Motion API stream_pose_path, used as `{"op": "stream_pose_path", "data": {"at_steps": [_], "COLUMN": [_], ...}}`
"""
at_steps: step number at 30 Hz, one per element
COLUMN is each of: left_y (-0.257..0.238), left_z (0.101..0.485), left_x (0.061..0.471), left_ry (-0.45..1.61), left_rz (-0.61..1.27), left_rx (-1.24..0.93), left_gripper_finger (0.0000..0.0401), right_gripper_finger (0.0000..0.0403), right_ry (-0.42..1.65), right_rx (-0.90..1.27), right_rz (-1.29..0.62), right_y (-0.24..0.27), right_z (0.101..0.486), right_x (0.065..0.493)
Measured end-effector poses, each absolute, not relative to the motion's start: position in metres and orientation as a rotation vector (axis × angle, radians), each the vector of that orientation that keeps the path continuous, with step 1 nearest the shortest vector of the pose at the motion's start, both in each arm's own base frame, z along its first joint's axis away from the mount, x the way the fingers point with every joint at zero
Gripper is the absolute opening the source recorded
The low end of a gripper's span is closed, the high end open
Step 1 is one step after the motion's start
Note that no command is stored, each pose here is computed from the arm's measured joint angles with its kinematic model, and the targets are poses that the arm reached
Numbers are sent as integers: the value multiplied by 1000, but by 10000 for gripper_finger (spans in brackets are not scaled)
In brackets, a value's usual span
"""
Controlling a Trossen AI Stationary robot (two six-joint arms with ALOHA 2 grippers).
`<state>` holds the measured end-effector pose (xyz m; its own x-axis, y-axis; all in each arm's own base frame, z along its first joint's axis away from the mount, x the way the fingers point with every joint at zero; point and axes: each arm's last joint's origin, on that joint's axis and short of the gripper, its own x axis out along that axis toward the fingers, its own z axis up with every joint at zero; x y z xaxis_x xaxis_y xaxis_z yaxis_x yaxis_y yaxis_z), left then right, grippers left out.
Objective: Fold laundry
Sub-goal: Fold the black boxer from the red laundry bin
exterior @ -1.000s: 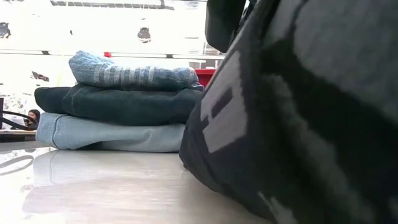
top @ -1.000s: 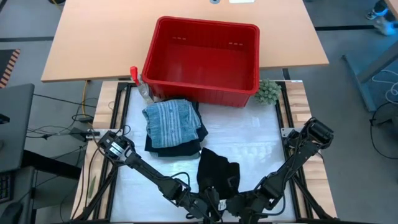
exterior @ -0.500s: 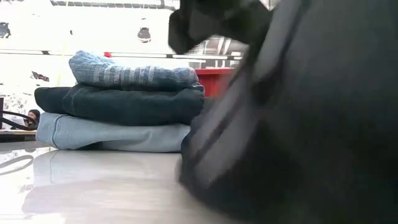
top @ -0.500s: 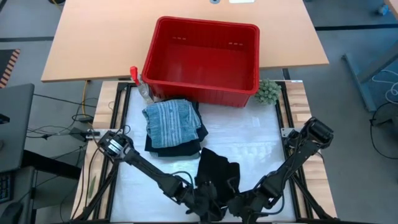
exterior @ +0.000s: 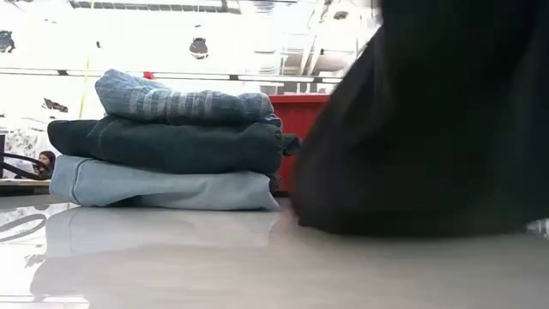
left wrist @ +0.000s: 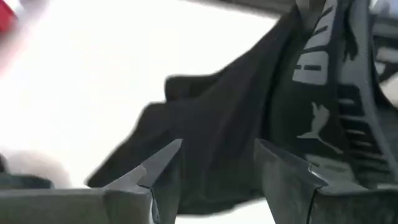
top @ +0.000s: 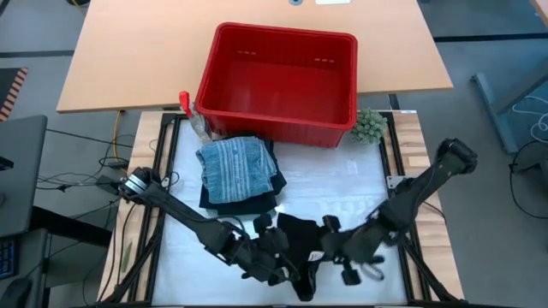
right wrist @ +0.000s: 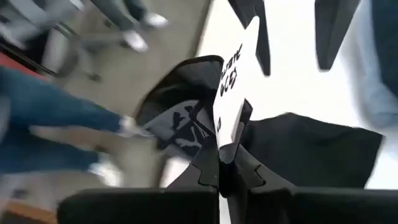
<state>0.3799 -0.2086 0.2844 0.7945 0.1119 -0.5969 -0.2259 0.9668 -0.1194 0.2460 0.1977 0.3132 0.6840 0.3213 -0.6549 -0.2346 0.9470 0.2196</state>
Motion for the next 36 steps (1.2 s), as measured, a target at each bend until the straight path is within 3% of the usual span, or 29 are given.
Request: {"op": "stream_pose_path", "data": {"at_steps": [10, 14, 18, 21, 25, 28, 32, 36], "left_y": [-194, -186, -182, -186, -198, -202, -192, -180], "left_z": [340, 359, 348, 340, 350, 357, 365, 356], "left_x": [352, 329, 318, 319, 317, 315, 319, 327], "left_ry": [485, 411, 374, 333, 260, 238, 229, 285], "left_rz": [140, 149, 114, 54, -101, -56, 48, -96], "left_rx": [-185, -197, -185, -66, 281, 459, 513, 587], "left_gripper_finger": [183, 183, 183, 183, 183, 183, 184, 189], "right_gripper_finger": [27, 27, 27, 27, 27, 27, 27, 30], "right_ry": [594, 548, 515, 513, 520, 529, 546, 557], "right_rx": [511, 545, 556, 568, 577, 591, 617, 660], "right_rz": [346, 348, 352, 346, 347, 358, 375, 368], "right_y": [133, 120, 116, 115, 115, 116, 116, 117], "right_z": [385, 397, 403, 404, 403, 403, 403, 403], "right_x": [211, 197, 192, 191, 191, 191, 191, 191]}}
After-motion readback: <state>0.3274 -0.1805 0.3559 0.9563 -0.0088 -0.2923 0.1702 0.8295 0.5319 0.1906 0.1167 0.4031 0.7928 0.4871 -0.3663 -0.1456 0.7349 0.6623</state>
